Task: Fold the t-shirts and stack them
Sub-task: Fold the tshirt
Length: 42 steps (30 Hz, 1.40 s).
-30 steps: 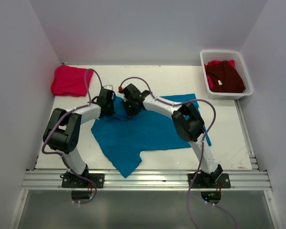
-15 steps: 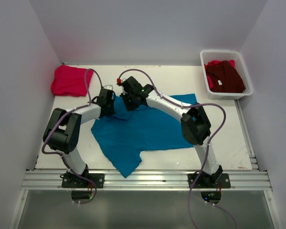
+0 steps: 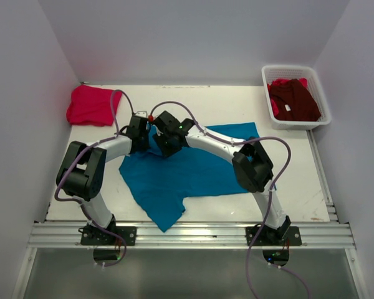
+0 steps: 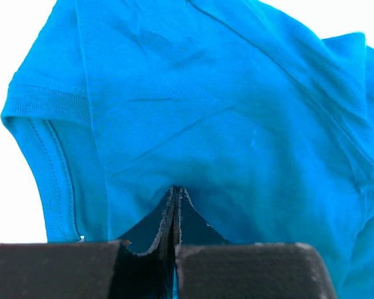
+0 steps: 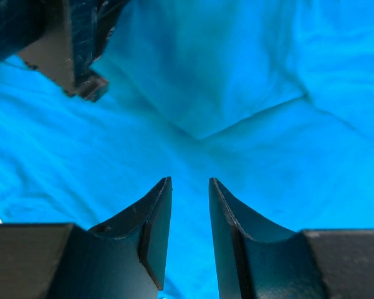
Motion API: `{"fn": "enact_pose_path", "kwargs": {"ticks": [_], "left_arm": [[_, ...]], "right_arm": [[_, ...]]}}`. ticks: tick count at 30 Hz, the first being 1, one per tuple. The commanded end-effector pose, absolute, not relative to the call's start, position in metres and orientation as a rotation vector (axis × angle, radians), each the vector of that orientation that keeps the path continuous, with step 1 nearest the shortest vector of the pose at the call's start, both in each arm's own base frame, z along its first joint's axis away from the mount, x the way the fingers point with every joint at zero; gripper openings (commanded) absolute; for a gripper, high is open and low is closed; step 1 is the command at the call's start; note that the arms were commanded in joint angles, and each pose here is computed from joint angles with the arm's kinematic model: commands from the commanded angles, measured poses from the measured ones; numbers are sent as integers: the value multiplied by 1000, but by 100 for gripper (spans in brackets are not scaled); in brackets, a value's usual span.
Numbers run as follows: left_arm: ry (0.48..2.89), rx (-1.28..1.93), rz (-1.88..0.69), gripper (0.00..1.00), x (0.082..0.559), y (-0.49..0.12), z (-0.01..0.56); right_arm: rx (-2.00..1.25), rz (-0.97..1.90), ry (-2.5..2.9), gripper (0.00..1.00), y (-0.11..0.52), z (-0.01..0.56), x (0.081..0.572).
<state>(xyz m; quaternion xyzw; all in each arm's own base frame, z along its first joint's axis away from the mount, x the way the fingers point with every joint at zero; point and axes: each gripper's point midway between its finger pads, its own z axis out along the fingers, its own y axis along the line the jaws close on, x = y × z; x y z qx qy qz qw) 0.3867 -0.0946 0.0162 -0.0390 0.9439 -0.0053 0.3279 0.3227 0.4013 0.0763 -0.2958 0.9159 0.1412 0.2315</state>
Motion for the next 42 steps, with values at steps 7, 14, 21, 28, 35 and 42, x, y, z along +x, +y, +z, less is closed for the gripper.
{"fn": "enact_pose_path", "kwargs": {"ticks": [7, 14, 21, 28, 35, 42], "left_arm": [[2518, -117, 21, 0, 376, -86, 3], [2515, -119, 18, 0, 376, -86, 4], [2514, -117, 18, 0, 376, -87, 4], [2515, -118, 13, 0, 376, -87, 3], [2515, -116, 14, 0, 376, -87, 4], [2516, -116, 16, 0, 375, -87, 3]], "right_arm": [[-812, 387, 2498, 35, 416, 74, 330], [-810, 352, 2518, 34, 421, 60, 337], [-798, 318, 2521, 34, 418, 57, 341], [-779, 266, 2504, 34, 415, 59, 349], [-753, 198, 2503, 31, 410, 53, 357], [-746, 197, 2515, 28, 406, 48, 353]]}}
